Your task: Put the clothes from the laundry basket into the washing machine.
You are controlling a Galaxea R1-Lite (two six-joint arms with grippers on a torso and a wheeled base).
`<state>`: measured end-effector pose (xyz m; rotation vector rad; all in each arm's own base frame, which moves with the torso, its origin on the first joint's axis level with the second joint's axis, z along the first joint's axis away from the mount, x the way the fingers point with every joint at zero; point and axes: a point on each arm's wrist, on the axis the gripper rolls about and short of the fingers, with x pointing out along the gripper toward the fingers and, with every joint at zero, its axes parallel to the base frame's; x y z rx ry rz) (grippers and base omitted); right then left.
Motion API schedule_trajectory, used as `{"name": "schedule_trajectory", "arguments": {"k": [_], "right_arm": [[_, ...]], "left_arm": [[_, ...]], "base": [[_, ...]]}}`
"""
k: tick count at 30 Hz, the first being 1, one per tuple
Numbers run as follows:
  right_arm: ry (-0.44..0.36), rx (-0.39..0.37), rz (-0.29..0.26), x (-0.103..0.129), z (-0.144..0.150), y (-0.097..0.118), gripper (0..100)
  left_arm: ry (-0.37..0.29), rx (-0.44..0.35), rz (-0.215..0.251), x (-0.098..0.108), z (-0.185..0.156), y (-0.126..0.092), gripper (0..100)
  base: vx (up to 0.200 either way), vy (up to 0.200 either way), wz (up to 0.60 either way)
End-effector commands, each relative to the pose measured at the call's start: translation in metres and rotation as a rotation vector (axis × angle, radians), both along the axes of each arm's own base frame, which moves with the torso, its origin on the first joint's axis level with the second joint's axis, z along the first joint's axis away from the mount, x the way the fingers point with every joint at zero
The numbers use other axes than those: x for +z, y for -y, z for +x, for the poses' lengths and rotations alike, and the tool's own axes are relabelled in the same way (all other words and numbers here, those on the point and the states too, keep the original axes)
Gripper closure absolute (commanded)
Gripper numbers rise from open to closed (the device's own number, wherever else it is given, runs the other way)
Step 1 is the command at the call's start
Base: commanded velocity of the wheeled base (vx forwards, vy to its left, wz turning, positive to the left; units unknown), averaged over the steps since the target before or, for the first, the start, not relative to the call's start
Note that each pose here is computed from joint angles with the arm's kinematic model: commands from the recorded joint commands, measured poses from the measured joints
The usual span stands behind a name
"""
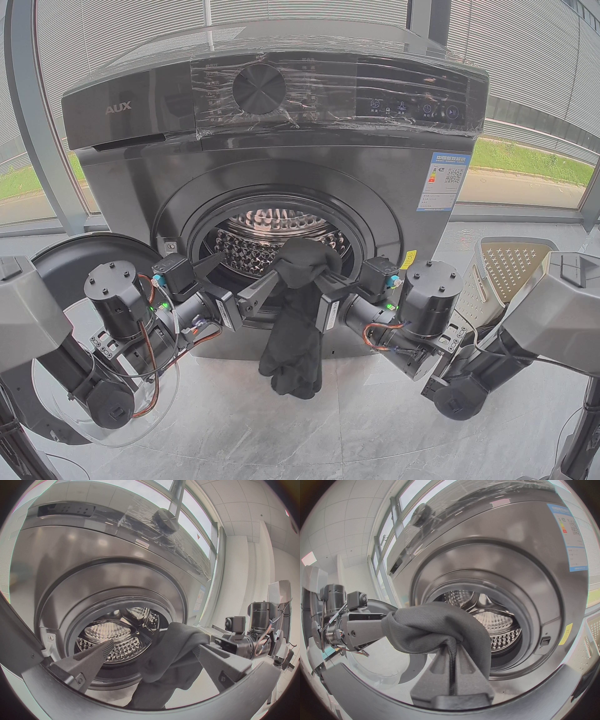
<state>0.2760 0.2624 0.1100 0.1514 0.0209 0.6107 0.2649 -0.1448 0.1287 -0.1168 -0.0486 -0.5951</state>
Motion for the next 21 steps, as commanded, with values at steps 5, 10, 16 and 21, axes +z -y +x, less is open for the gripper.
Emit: {"name": "schedule_trajectory", "arguments": {"k": [5, 10, 16, 21], "right_arm": [[0.026, -0.064, 0.03, 0.013, 0.009, 0.008, 100], [0.062, -0.068, 0.066, 0.025, 0.013, 0.004, 100], [0.097, -0.06, 0.1, 0.042, 0.009, 0.005, 100], [0.103, -0.053, 0.107, 0.046, 0.006, 0.003, 100]], "left_arm": [[-0.051, -0.025, 0.034, -0.014, -0.005, -0.003, 0], [-0.157, -0.101, 0.109, -0.04, -0.021, -0.008, 0], [-0.228, -0.136, 0.194, -0.066, -0.025, -0.01, 0], [-0.259, -0.137, 0.207, -0.075, -0.023, -0.01, 0]], "base": [[0.0, 0.0, 0.0], [0.0, 0.0, 0.0], [0.0, 0.0, 0.0], [0.0, 0.0, 0.0]]}}
